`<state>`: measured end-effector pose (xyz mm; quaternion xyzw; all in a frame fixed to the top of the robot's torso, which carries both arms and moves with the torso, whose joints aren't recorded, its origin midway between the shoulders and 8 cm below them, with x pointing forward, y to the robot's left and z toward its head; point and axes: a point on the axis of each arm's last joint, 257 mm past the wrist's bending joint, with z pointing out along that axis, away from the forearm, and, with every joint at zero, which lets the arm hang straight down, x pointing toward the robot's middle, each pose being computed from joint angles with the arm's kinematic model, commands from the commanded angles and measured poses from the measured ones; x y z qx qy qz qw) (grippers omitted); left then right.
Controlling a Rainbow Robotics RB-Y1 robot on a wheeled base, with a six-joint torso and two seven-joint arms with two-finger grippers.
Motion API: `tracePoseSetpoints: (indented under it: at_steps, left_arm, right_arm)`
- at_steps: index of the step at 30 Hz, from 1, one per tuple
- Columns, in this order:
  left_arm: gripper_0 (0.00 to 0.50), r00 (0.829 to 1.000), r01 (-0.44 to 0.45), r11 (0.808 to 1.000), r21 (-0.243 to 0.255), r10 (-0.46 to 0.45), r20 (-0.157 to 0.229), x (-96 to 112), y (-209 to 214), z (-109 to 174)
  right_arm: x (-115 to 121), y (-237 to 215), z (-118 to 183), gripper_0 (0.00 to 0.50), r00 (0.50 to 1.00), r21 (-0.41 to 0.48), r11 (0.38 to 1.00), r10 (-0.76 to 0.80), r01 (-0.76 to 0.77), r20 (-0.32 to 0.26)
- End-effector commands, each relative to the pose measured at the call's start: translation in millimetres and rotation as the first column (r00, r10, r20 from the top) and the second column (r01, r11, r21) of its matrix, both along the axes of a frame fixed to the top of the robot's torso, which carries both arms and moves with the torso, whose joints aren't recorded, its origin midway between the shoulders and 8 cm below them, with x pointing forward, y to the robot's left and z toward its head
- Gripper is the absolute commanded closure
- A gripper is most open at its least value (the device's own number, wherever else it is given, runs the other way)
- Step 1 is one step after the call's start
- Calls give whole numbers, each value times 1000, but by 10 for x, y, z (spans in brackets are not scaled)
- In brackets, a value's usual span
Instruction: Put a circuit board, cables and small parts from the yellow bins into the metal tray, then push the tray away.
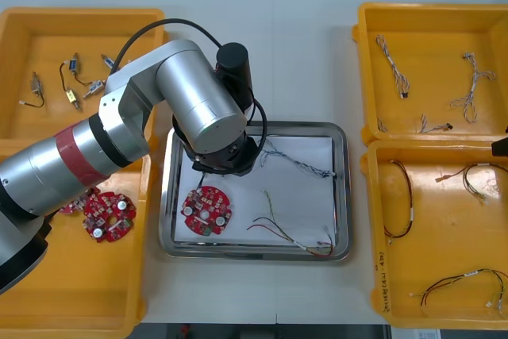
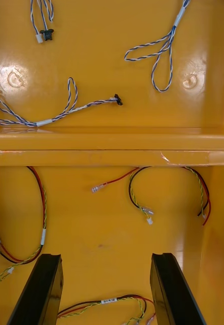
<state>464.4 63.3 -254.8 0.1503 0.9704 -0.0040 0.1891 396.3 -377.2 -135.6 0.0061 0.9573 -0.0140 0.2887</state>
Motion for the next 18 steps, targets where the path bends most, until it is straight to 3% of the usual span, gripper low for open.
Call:
tracePoseSetpoints:
  at_steps: [1, 9, 15, 18]
  left_arm:
    - [0, 997, -64, 997, -52, 66, 38, 79, -181, 169]
    - [0, 995, -75, 994, -77, 79, 53, 135, -155, 286]
    - [0, 994, -98, 983, -156, 105, 35, 173, -125, 645]
    - [0, 993, -110, 982, -152, 115, 25, 157, -8, 873]
  right_arm:
    - [-40, 26, 25, 0, 999, 32, 999, -39, 38, 15]
    - [-39, 19, 26, 0, 999, 31, 999, -41, 40, 15]
    - [-37, 14, 31, 0, 999, 28, 999, -43, 42, 17]
    - [-37, 14, 31, 0, 999, 28, 999, -41, 41, 17]
